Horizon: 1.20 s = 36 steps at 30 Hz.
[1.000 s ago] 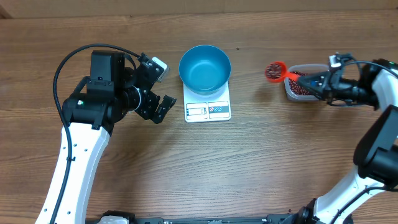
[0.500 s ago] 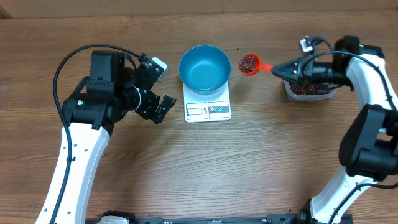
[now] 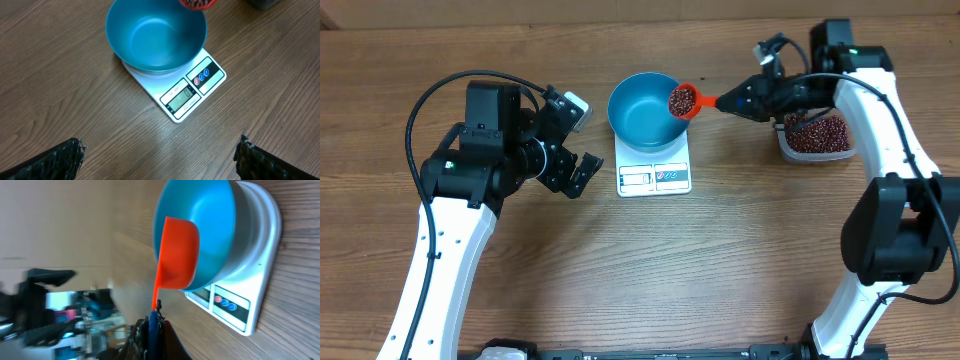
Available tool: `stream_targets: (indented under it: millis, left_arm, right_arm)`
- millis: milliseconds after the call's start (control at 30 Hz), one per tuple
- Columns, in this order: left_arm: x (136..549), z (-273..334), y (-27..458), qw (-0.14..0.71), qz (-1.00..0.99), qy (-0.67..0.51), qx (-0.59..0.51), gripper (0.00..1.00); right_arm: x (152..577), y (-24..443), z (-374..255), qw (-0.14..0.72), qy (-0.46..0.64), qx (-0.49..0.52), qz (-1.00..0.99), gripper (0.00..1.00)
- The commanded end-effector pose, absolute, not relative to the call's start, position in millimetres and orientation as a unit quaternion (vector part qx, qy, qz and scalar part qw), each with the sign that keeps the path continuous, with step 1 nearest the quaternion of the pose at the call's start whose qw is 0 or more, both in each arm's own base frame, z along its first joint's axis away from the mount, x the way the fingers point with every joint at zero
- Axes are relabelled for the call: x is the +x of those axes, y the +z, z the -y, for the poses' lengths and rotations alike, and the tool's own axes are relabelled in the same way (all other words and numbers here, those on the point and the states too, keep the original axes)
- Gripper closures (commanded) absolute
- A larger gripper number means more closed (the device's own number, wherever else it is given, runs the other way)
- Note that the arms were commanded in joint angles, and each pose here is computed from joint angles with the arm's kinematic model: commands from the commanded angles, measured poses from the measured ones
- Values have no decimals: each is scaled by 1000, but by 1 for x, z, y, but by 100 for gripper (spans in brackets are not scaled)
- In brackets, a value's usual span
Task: Scoop item into bowl and weigh 150g on scale
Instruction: 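Lift the filled scoop and carry it left over the teal bowl, then tip the red scoop to pour beans into the teal bowl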
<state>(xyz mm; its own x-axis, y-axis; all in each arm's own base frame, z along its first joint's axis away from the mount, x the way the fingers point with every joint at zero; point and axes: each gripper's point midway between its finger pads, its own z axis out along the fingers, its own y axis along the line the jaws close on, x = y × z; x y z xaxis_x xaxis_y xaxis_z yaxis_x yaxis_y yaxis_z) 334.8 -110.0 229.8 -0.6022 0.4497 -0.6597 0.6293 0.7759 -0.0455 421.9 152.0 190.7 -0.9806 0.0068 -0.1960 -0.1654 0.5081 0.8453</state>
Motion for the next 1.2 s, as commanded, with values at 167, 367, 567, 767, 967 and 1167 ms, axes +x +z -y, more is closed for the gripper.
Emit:
stream_targets:
  millis: [167, 367, 567, 767, 967, 1167]
  left_arm:
    - [336, 109, 227, 325, -882, -134, 315, 1]
    - [336, 109, 227, 324, -882, -134, 315, 1]
    - [336, 109, 227, 324, -882, -134, 315, 0]
    - [336, 109, 227, 324, -882, -134, 315, 0]
    - [336, 109, 227, 325, -882, -134, 315, 0]
    - [336, 109, 227, 324, -882, -134, 315, 1]
  right_arm:
    - [432, 187, -184, 119, 362, -93, -920, 96]
    - [437, 185, -198, 155, 246, -126, -948, 96]
    - [441, 188, -210, 198, 133, -157, -958, 96]
    - [442, 190, -217, 235, 29, -177, -955, 96]
    - [439, 198, -226, 272, -61, -197, -940, 96]
    - [435, 203, -233, 289, -97, -207, -930, 96]
